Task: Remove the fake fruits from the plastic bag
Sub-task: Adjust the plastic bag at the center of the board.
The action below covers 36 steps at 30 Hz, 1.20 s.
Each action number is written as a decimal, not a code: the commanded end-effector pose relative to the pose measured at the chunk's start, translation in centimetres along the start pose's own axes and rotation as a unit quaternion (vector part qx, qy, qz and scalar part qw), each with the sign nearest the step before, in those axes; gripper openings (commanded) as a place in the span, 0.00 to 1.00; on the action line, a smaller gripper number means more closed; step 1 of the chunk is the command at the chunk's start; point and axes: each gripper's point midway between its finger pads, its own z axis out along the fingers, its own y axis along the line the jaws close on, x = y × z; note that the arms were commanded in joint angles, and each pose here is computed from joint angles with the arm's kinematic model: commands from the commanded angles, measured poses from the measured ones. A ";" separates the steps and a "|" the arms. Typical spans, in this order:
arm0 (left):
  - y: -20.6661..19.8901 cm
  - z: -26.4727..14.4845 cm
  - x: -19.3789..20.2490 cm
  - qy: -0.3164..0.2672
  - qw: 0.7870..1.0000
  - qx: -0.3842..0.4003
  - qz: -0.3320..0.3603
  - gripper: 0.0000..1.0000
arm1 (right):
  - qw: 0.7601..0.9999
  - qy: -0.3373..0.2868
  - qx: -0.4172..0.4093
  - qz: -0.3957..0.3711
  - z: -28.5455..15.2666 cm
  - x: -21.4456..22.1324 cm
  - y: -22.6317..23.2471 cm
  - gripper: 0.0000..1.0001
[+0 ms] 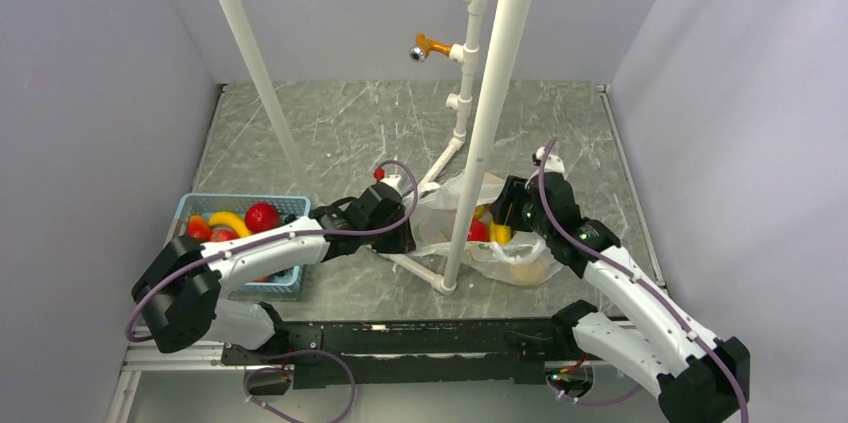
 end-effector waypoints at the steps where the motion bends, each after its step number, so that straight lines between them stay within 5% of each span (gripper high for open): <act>1: -1.9 -1.8 -2.3 -0.038 0.999 0.030 0.017 0.41 | 0.985 0.043 -0.157 -0.055 -2.4 2.2 4.8 0.63; 6: -3.1 -4.5 -2.9 -0.047 0.996 0.054 0.046 0.74 | 0.977 0.093 -0.186 -0.054 -3.3 4.6 5.7 0.66; 10: -3.3 -8.3 -3.7 -0.070 0.993 0.064 0.064 0.81 | 0.973 0.105 -0.196 -0.056 -3.4 5.3 6.1 0.66; 21: -10.1 -15.2 -4.8 -0.115 0.958 0.259 0.046 0.38 | 0.971 0.120 -0.203 -0.048 -2.2 6.3 7.2 0.57; 25: -10.4 -14.4 -4.4 -0.102 0.957 0.269 0.031 0.51 | 0.971 0.116 -0.206 -0.043 -1.9 5.9 7.7 0.56; 28: -12.0 -14.2 -5.0 -0.118 0.944 0.308 0.033 0.51 | 0.970 0.117 -0.212 -0.040 -1.8 6.2 8.0 0.56; 33: -12.4 -10.7 -7.8 -0.157 0.955 0.248 0.051 0.30 | 0.971 0.120 -0.204 -0.044 -1.6 6.8 7.9 0.55; 36: -11.9 -7.3 -9.0 -0.175 0.959 0.219 0.051 0.18 | 0.977 0.122 -0.173 -0.037 -1.2 7.4 6.9 0.42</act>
